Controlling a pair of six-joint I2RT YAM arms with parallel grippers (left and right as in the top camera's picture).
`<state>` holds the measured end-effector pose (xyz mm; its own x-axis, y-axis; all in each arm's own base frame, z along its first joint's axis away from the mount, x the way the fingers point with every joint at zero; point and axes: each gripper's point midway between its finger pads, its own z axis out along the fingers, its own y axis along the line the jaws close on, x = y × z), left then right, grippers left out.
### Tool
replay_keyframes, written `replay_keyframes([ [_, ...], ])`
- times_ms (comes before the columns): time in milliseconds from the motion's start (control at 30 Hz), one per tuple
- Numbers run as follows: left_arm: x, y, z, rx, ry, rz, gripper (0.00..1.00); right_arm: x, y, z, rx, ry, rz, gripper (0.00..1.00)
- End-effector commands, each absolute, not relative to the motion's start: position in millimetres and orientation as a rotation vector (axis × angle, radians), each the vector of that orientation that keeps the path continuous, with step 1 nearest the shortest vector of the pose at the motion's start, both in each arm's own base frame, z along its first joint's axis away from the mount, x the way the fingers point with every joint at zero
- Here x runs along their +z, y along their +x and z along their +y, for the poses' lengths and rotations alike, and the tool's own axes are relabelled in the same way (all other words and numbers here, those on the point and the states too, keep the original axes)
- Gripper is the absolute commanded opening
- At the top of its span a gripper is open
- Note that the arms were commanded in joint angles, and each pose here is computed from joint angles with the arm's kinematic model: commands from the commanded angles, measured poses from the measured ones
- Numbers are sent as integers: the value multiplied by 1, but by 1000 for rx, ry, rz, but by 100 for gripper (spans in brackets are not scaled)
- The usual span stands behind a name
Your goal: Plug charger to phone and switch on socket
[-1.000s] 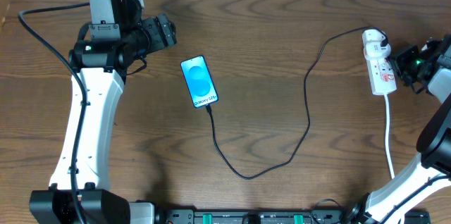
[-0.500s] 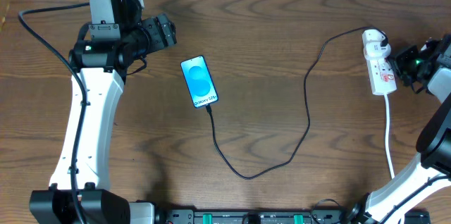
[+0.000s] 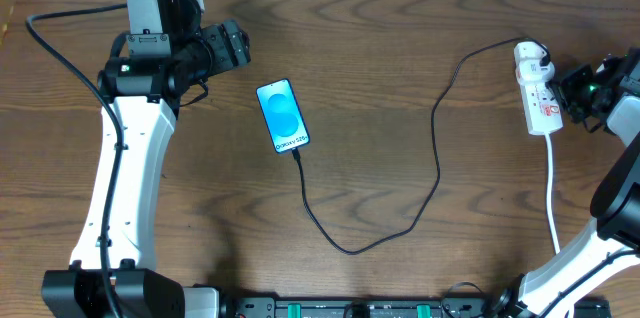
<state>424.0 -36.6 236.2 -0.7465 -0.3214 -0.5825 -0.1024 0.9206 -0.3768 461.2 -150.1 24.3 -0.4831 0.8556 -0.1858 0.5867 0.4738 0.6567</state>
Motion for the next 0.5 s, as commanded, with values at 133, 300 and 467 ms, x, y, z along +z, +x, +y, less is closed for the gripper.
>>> replay_keyframes([
  [133, 239, 425, -33, -405, -307, 2392, 88, 44, 432, -133, 883, 1158, 2266, 1],
  [300, 239, 425, -33, -405, -307, 2393, 88, 105, 408, -156, 804, 1078, 2211, 3],
  [467, 239, 425, -33, -405, -307, 2393, 88, 167, 386, -142, 717, 872, 2210, 8],
])
